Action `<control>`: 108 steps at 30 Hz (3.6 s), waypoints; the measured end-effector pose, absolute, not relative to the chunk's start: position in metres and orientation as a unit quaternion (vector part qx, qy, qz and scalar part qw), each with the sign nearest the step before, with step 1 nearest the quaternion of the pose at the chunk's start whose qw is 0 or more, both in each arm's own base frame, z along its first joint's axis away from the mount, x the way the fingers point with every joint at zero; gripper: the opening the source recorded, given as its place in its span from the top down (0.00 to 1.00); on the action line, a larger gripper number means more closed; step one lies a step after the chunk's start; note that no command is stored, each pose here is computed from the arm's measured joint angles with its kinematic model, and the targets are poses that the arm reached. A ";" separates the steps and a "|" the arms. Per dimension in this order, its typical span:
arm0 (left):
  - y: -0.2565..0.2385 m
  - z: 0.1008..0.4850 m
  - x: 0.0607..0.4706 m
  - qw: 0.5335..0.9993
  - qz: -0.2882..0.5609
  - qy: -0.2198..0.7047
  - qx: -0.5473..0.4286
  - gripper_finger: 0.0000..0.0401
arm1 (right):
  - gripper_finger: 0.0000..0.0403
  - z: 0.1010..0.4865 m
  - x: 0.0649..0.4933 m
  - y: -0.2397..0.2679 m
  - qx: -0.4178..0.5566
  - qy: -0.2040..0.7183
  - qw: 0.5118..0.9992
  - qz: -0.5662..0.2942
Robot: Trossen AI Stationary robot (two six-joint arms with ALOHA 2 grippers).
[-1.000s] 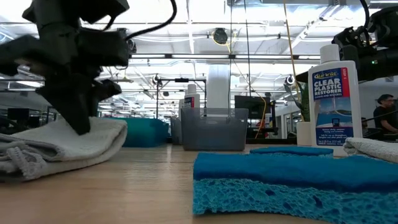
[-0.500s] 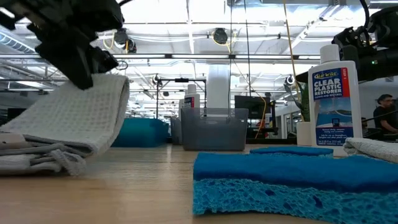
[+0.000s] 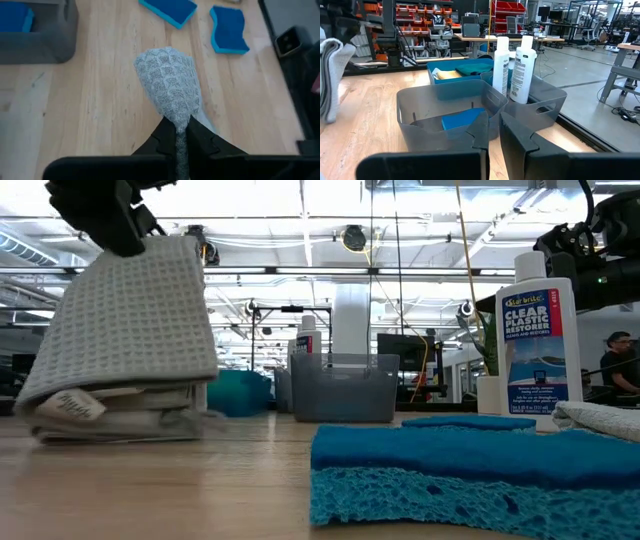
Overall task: Pick & Place Kitchen Items
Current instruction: Put the left gray microfiber towel into the blue bin
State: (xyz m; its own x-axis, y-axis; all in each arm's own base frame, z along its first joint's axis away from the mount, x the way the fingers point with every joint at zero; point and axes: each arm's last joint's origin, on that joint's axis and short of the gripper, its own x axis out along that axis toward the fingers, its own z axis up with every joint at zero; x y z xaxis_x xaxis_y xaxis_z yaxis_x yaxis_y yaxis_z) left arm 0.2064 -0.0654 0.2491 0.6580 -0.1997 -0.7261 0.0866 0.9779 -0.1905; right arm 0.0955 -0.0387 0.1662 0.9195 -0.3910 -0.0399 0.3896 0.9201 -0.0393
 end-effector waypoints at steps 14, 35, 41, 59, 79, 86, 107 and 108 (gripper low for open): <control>-0.049 0.286 0.177 0.930 -0.053 0.315 -0.184 0.97 | 0.95 0.166 0.095 -0.039 -0.015 0.023 0.980 -0.199; -0.022 0.302 0.152 0.942 -0.038 0.285 -0.170 0.95 | 0.95 0.166 0.095 -0.039 -0.015 0.023 0.980 -0.199; -0.008 0.301 0.153 0.938 0.031 0.328 -0.109 0.97 | 0.95 0.166 0.095 -0.039 -0.015 0.023 0.980 -0.199; 0.030 0.315 0.174 0.892 0.201 0.300 0.271 0.96 | 0.95 0.166 0.095 -0.039 -0.015 0.023 0.980 -0.199; 0.140 0.297 0.189 0.689 0.352 0.467 0.429 0.96 | 0.95 0.166 0.095 -0.039 -0.015 0.023 0.980 -0.199; 0.177 0.282 0.201 0.681 0.352 0.462 0.445 0.97 | 0.95 0.166 0.095 -0.039 -0.015 0.023 0.980 -0.199; 0.176 0.230 0.214 0.746 0.236 0.526 0.334 0.95 | 0.95 0.166 0.095 -0.039 -0.015 0.023 0.980 -0.199; 0.174 0.227 0.213 0.748 0.229 0.532 0.324 0.96 | 0.95 0.166 0.095 -0.039 -0.015 0.023 0.980 -0.199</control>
